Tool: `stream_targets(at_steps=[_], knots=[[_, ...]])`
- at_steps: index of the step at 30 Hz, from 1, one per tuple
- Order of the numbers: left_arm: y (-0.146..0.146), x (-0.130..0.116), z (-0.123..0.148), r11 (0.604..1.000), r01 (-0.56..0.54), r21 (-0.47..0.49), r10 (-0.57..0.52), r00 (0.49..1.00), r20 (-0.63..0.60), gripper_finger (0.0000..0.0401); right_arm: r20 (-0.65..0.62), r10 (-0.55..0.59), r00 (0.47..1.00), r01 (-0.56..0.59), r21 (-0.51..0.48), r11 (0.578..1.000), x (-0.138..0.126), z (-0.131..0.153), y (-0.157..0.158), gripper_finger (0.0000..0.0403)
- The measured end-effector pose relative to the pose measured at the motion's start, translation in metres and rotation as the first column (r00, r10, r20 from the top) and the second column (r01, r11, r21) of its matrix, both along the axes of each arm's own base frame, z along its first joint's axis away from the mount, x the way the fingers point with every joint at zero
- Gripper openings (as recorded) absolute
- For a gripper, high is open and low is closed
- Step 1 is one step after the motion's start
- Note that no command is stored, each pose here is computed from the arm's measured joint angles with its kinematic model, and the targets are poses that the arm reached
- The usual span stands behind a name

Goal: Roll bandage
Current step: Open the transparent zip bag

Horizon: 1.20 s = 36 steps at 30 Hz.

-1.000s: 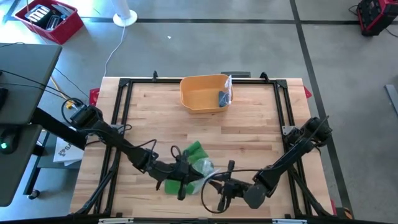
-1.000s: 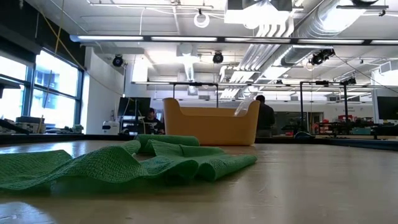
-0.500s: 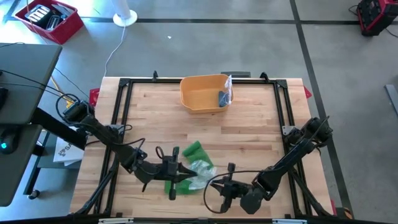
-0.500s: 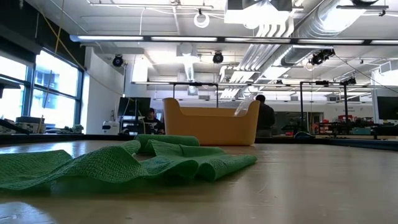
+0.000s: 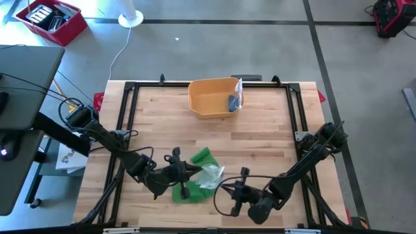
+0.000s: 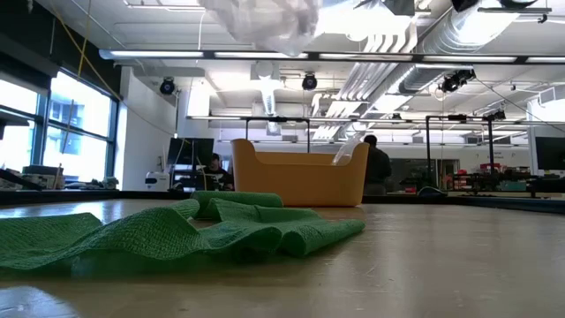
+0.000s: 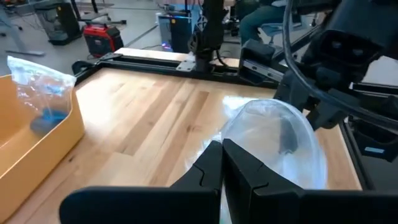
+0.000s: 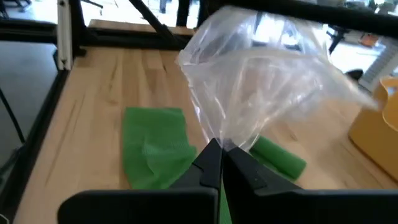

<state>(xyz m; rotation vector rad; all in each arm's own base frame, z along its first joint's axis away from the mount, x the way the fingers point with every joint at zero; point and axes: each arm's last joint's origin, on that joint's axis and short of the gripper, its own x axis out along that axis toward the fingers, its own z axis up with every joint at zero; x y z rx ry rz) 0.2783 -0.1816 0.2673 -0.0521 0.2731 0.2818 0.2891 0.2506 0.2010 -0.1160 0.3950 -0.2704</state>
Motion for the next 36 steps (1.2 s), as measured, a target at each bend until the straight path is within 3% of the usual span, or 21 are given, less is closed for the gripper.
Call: stream_targets(at_steps=[8, 16, 20, 25, 30, 36], knots=[[-0.001, -0.001, 0.000, 1.000, 0.020, -0.014, -0.020, 1.000, -0.005, 0.0000, -0.024, 0.001, 1.000, 0.000, 0.011, 1.000, -0.004, 0.002, -0.002, 0.0012], [0.000, -0.002, -0.004, 0.999, 0.006, -0.047, -0.007, 0.999, -0.031, 0.0000, -0.075, 0.126, 0.989, -0.126, 0.009, 0.992, -0.034, 0.035, -0.001, 0.0117], [0.003, 0.004, -0.011, 0.993, 0.040, -0.110, -0.048, 0.997, -0.065, 0.0000, -0.072, 0.271, 0.960, -0.276, -0.076, 0.958, -0.038, 0.048, 0.007, 0.0152], [0.008, 0.018, -0.028, 0.972, 0.088, -0.217, -0.118, 0.984, -0.131, 0.0000, -0.058, 0.319, 0.946, -0.324, -0.195, 0.926, -0.021, 0.054, 0.000, 0.0165], [0.012, 0.028, -0.042, 0.958, 0.091, -0.273, -0.143, 0.973, -0.179, 0.0000, -0.132, 0.365, 0.922, -0.386, -0.236, 0.892, -0.003, 0.050, -0.018, 0.0165], [0.016, 0.032, -0.043, 0.948, 0.100, -0.301, -0.160, 0.971, -0.180, 0.0000, -0.282, 0.422, 0.861, -0.499, -0.320, 0.805, 0.013, 0.028, -0.028, 0.0165]])
